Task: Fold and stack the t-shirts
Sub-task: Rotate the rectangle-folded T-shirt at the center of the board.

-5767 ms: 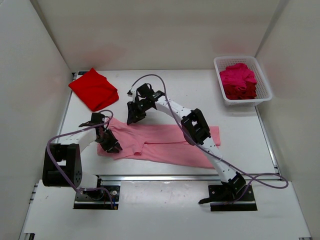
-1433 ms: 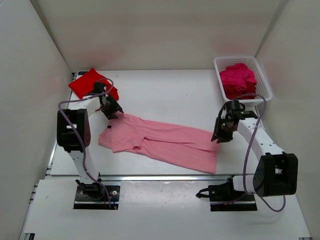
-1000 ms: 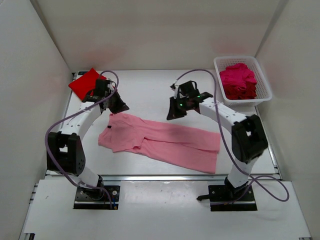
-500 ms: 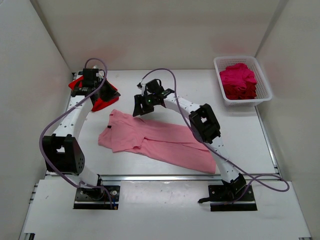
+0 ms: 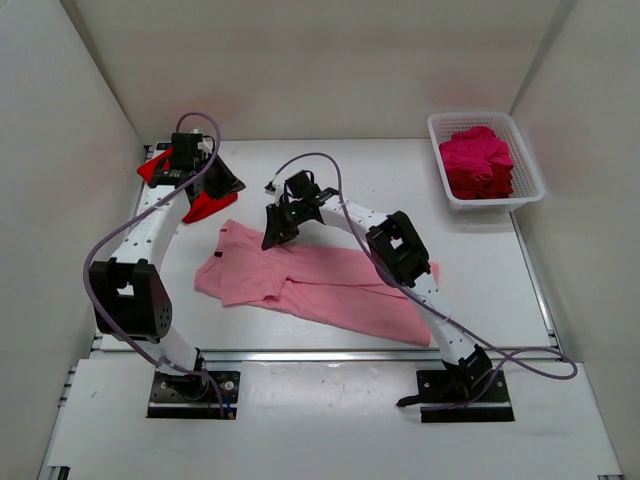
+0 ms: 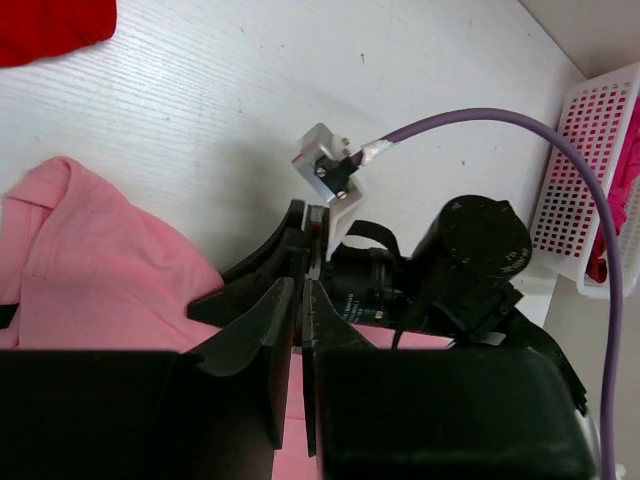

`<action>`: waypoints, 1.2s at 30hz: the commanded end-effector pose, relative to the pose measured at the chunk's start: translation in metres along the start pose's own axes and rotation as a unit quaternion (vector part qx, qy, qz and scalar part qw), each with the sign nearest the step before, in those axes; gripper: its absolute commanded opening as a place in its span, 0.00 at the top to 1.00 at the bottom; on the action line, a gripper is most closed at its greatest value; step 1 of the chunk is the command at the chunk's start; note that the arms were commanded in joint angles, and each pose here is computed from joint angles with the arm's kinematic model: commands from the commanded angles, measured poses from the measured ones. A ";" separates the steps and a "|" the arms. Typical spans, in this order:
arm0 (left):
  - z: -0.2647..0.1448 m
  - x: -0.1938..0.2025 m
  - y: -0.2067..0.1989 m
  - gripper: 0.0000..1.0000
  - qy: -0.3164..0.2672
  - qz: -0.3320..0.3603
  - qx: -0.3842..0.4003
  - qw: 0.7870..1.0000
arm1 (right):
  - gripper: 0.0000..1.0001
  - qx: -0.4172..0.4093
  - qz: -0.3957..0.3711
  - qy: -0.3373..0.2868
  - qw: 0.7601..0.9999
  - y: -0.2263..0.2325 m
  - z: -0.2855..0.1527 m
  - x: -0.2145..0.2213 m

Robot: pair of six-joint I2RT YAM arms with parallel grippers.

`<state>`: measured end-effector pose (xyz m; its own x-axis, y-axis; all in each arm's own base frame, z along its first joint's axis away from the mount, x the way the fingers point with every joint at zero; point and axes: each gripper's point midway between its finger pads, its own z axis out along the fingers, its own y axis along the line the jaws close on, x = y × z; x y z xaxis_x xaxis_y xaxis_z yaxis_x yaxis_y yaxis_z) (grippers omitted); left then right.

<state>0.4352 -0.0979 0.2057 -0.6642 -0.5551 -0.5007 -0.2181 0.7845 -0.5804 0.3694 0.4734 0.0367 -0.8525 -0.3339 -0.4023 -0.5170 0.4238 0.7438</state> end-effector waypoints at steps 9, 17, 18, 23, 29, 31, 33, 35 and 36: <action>-0.010 0.066 -0.041 0.74 0.058 0.080 0.032 0.995 | 1.00 0.124 0.072 -0.176 0.974 -0.082 -0.119 -0.135; -0.009 0.114 -0.029 0.71 0.101 0.077 0.030 0.991 | 0.59 0.221 0.128 -0.231 0.939 -0.134 -0.230 -0.149; -0.009 0.132 -0.025 0.71 0.121 0.084 0.025 0.989 | 0.48 0.232 0.118 -0.237 0.936 -0.131 -0.241 -0.152; -0.017 0.216 -0.020 0.62 0.204 0.104 0.036 0.973 | 0.39 0.293 0.086 -0.260 0.916 -0.080 -0.309 -0.155; -0.033 0.317 -0.010 0.47 0.314 0.100 0.061 0.942 | 0.39 0.360 0.126 -0.255 0.888 -0.045 -0.412 -0.107; -0.031 0.329 -0.009 0.42 0.325 0.095 0.065 0.939 | 0.43 0.376 0.133 -0.278 0.874 -0.032 -0.453 -0.094; -0.029 0.338 -0.016 0.40 0.337 0.082 0.081 0.934 | 0.48 0.356 0.120 -0.326 0.868 0.012 -0.506 -0.077; -0.027 0.347 -0.022 0.40 0.347 0.078 0.084 0.931 | 0.49 0.323 0.085 -0.372 0.866 0.063 -0.540 -0.062; -0.026 0.355 -0.022 0.39 0.355 0.084 0.081 0.928 | 0.49 0.317 0.077 -0.399 0.857 0.087 -0.557 -0.049</action>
<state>0.1815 -0.2746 0.0438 -0.9952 -0.0697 -0.0684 -0.0186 0.8228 -0.5680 0.4704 0.0799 0.3474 -0.6786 0.3038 -0.6687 -0.0525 0.8880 0.4567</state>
